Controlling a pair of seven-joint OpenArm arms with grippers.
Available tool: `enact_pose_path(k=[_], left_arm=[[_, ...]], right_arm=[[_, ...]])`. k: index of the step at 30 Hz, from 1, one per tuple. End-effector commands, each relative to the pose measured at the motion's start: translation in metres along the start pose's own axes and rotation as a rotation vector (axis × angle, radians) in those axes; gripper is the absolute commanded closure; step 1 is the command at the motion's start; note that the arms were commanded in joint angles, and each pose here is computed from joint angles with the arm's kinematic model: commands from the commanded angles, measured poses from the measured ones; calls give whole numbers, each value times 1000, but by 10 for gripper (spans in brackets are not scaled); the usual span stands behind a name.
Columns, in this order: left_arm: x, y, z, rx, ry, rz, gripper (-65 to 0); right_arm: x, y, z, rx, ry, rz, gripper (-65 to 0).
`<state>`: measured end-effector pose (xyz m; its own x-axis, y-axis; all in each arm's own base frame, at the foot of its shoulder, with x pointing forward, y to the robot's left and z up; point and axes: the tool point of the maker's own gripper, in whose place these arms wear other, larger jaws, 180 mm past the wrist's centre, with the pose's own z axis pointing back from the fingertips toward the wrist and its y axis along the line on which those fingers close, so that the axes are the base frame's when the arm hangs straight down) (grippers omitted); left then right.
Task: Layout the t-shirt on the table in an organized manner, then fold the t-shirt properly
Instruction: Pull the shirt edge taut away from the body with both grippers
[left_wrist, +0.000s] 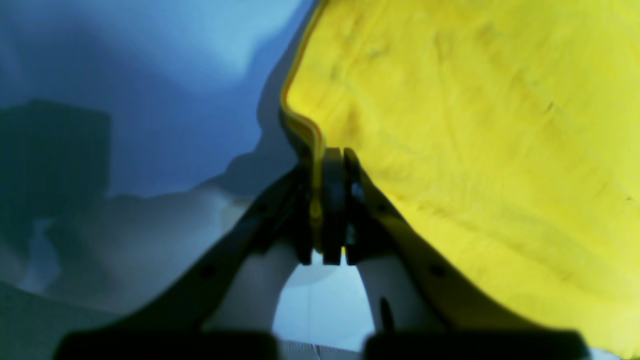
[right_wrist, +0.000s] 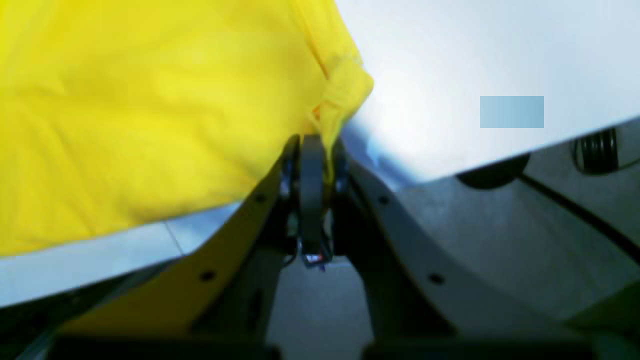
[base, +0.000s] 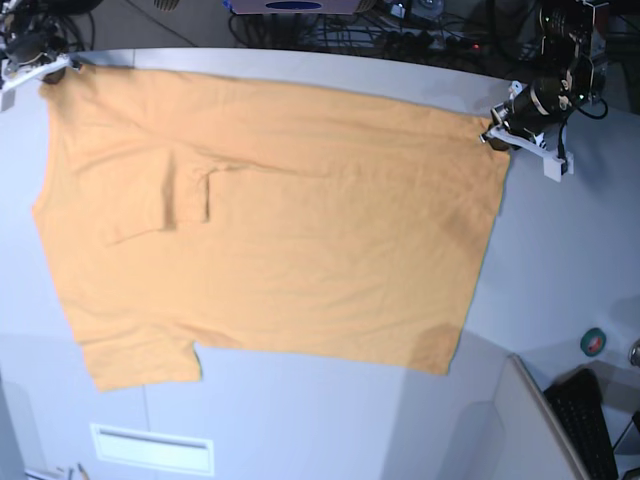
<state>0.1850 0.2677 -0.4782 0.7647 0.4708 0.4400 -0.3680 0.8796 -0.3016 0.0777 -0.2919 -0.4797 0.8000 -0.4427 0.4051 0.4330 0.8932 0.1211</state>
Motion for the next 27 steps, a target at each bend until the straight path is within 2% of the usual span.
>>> enact_pose_path(k=[1,7,16,21,23,24,25,26,27], left_arm=[[16,8,7,14,-46,2,0],[11,35,20,70,-51,35,0],[5,38,21,77,-40,37,0],[4,39,22,76,-37,39,0],[5,39,22,77,-38,40,0],[5,39,22,77,-38,40,-82],[6,40,22,79,-41,42,-194],[11,44,25,87,-56,54,-291],[17,50,28,98,-77,69,-375]], right_arm=[[8,-4,4,-6,-26,9,0],[5,-6,6,-11,-21,11,0],[4,-6,6,-10,-17,12,0],[-2,-5,7,-10,26,14,0],[2,-4,8,-9,13,21,-165],[3,-3,9,-8,8,22,-228],[6,-3,10,-7,2,25,-296],[9,-2,11,-7,-8,30,-339],[14,0,13,-6,-21,38,-354]])
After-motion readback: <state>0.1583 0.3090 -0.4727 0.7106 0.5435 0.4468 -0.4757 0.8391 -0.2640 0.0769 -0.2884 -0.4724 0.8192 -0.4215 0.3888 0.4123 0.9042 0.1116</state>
